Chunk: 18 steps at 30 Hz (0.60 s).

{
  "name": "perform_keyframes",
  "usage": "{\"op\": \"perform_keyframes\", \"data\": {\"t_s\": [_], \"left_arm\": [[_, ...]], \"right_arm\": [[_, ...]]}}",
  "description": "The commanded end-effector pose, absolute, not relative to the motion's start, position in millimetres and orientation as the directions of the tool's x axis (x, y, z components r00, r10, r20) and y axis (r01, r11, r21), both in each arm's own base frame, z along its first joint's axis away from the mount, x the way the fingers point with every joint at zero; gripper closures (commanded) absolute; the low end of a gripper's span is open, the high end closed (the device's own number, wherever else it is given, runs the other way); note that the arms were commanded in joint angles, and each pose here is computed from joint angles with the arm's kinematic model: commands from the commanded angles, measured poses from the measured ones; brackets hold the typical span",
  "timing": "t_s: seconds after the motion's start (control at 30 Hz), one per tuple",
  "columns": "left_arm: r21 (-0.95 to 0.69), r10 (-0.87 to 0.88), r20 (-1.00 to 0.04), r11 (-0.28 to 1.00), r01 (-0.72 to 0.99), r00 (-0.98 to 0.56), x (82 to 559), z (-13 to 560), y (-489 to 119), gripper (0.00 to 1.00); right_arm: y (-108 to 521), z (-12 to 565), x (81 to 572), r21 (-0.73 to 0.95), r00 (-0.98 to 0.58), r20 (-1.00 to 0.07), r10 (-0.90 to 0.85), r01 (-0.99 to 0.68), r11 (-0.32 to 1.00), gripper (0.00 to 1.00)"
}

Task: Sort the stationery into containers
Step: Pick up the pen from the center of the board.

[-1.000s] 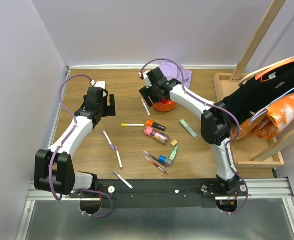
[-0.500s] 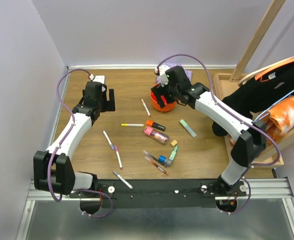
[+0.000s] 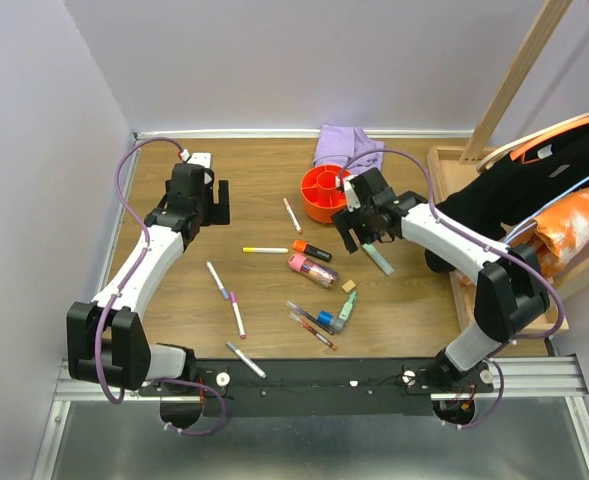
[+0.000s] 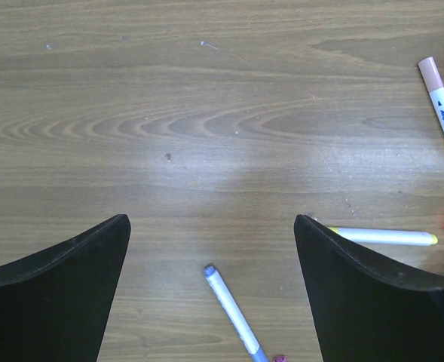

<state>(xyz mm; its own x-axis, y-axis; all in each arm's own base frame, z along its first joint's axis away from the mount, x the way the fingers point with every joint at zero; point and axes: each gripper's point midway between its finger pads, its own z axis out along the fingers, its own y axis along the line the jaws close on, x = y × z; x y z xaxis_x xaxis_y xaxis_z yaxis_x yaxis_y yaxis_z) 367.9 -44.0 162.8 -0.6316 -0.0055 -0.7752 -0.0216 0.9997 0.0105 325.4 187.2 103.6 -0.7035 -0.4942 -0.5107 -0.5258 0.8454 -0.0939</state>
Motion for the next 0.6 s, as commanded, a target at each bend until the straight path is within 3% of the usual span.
{"op": "perform_keyframes", "data": {"t_s": [0.0, 0.57], "left_arm": [[0.045, 0.025, -0.786, 0.999, -0.016, -0.618, 365, 170, -39, 0.01], [0.057, 0.035, -0.763, 0.998, -0.014, -0.645, 373, 151, -40, 0.01]], "right_arm": [[168, 84, 326, 0.009, -0.803, -0.462, -0.376, -0.428, 0.904, 0.14], [154, 51, 334, -0.048, -0.749, -0.455, -0.481, -0.519, 0.853, 0.21]]}}
